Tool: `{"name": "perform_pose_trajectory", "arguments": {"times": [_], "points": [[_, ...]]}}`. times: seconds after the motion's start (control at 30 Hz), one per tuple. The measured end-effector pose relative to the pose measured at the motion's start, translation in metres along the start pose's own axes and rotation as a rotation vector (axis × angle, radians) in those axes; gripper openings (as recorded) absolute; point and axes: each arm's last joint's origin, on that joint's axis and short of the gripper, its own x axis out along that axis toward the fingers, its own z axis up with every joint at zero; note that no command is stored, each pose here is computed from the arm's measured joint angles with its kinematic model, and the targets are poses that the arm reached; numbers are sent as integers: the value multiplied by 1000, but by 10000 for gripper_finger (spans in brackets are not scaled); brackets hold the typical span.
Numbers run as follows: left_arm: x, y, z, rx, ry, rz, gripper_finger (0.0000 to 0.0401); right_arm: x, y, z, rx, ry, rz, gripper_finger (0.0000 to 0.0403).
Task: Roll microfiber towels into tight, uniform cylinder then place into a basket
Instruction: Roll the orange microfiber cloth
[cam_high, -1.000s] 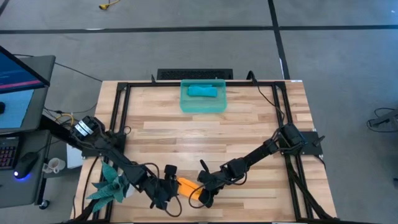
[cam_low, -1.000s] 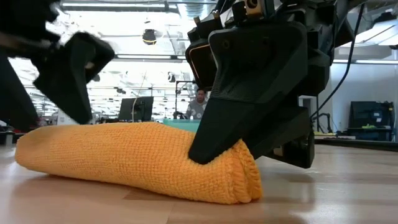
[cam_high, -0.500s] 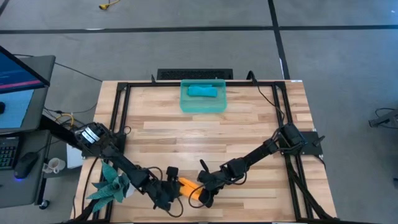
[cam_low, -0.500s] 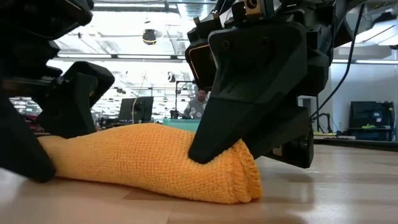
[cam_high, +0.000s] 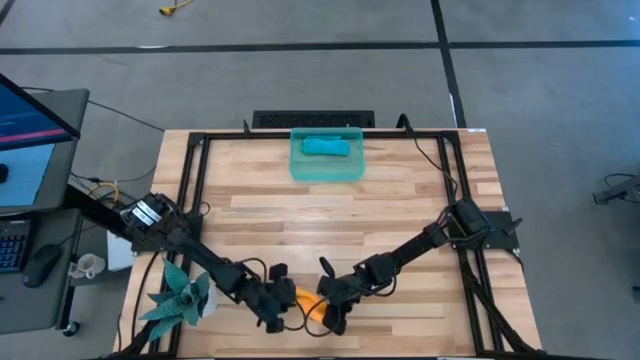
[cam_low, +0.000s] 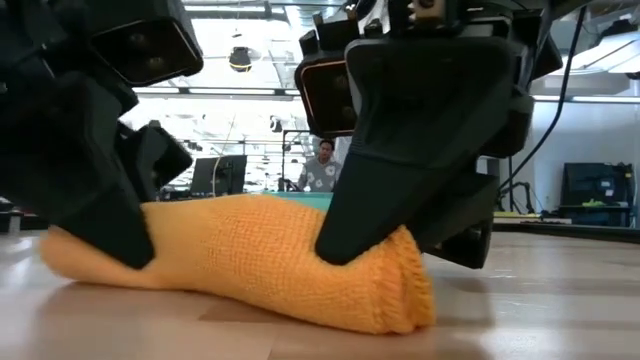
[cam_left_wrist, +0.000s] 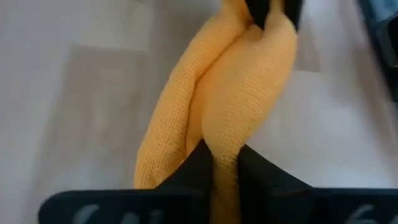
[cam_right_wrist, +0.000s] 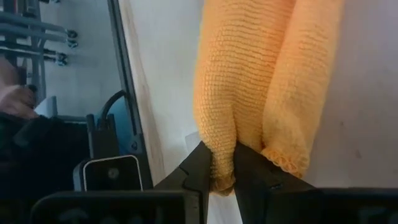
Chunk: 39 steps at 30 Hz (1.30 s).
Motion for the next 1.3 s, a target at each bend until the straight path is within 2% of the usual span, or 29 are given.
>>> {"name": "perform_pose_trajectory", "arguments": {"times": [0.13, 0.23, 0.33, 0.43, 0.57, 0.7, 0.83, 1.03, 1.17, 1.3], "points": [[-2, 2, 5, -149, 78, -113, 26, 1, 2, -1, -24, -3, 15, 79], [-1, 5, 8, -259, 134, -175, 47, 1, 4, -1, -87, -17, 28, 86], [1, 10, 11, -340, 176, -204, 56, 2, 5, -1, -123, -35, 24, 106], [2, 15, 14, -395, 195, -213, 47, 1, 5, 0, -149, -34, 31, 135], [3, 18, 16, -434, 214, -224, 31, 0, 2, 4, -151, -21, 49, 167], [4, 21, 17, -451, 223, -231, 37, -7, 6, 7, -185, -33, 45, 179], [4, 21, 17, -452, 223, -231, 44, -23, 20, 7, -227, -58, 37, 176], [4, 21, 17, -452, 222, -231, 37, -42, 49, -9, -380, -196, -73, 163], [4, 21, 17, -452, 217, -227, 41, -38, 66, -23, -499, -308, -73, 157], [4, 21, 17, -453, 211, -228, 43, -19, 65, -30, -528, -337, -24, 149]]}}
